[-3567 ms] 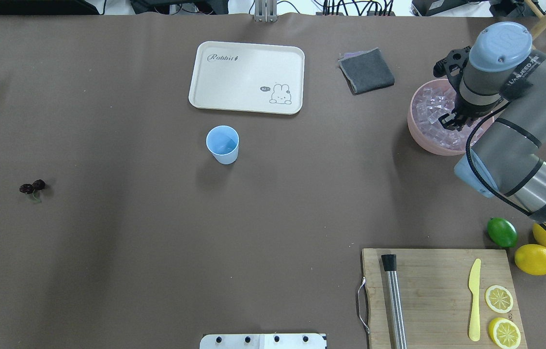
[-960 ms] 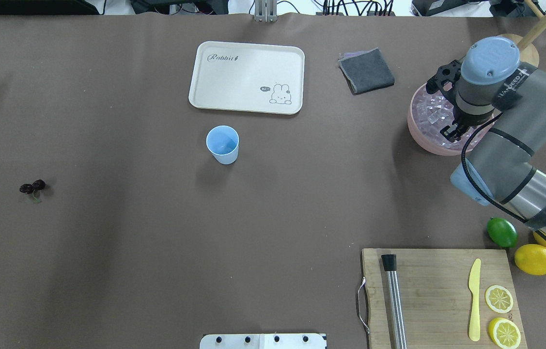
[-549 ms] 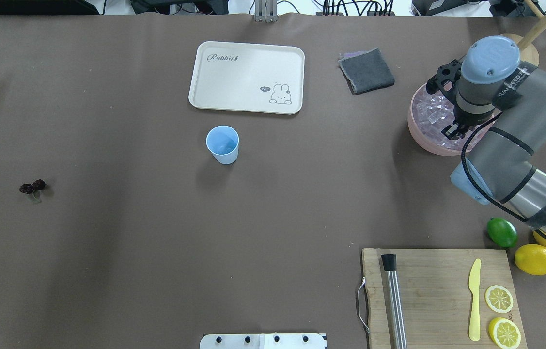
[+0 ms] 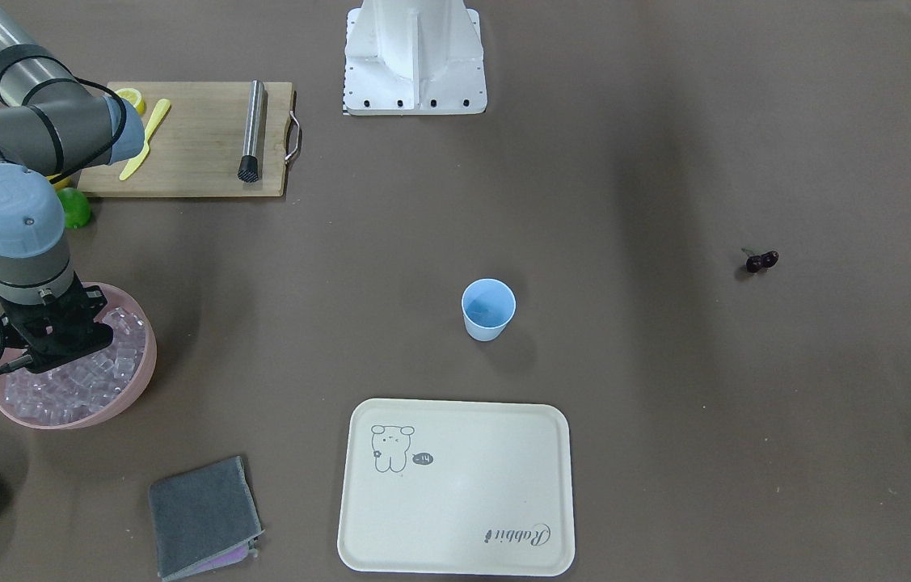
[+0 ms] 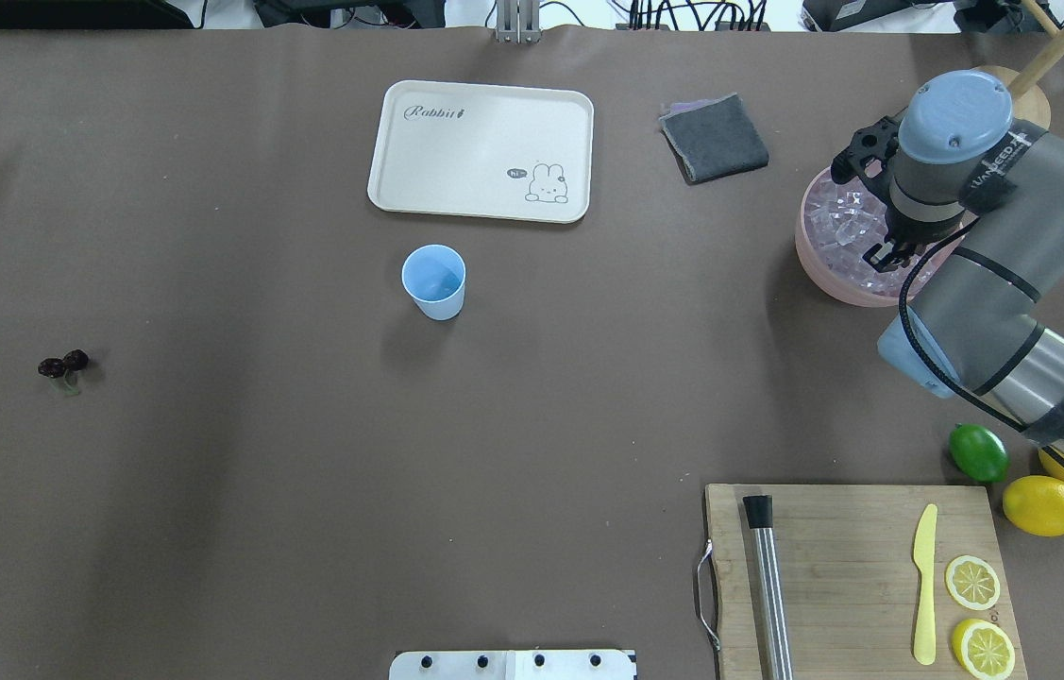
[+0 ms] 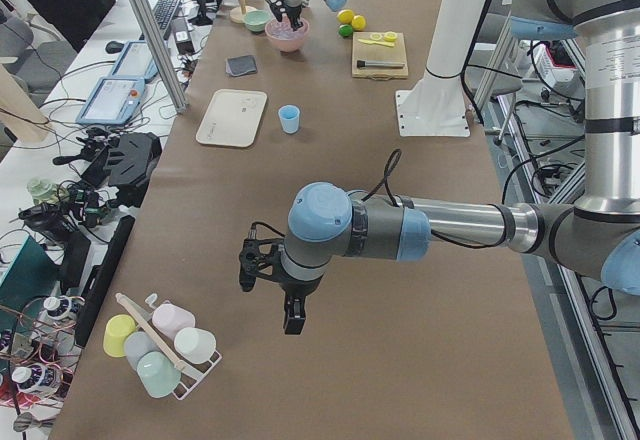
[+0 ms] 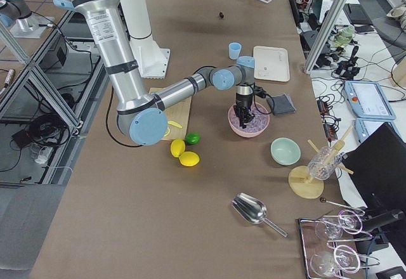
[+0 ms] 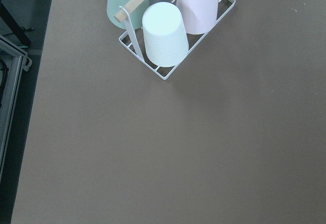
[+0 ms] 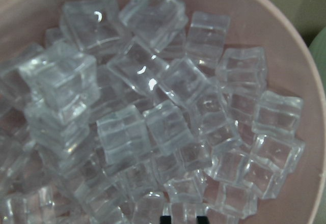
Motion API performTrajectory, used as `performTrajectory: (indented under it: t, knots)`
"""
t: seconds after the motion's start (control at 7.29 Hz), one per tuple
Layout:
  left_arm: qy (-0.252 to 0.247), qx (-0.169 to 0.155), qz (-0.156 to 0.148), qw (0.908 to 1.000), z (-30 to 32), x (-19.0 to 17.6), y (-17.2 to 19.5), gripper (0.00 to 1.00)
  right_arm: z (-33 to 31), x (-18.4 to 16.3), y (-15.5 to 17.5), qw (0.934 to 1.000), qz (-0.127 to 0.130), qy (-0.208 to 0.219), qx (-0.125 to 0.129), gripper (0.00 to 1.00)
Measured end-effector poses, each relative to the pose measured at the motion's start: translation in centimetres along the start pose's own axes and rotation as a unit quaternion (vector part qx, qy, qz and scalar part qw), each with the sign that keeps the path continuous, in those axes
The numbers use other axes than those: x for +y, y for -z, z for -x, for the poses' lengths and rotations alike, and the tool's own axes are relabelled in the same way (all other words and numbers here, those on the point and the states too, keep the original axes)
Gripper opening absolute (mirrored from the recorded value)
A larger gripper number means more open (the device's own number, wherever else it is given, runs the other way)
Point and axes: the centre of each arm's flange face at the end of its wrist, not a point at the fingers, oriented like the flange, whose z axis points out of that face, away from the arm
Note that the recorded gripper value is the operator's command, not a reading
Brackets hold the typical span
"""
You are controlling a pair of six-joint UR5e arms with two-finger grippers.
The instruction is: Put ice and cherries in cup
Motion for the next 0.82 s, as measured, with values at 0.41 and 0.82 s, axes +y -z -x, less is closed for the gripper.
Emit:
performTrajectory:
  t: [0.41,0.82]
  knots:
    - [0.0,0.0,0.001,1.0,0.1,0.0,-0.1,0.98,0.0,-1.3,1.9,0.9991,-0.01,-0.037,-0.018,0.65]
    - [0.001,0.0,0.001,1.0,0.1,0.0,-0.1,0.98,1.0,-2.6,3.8,0.9923,-0.02,-0.099,-0.071,0.65]
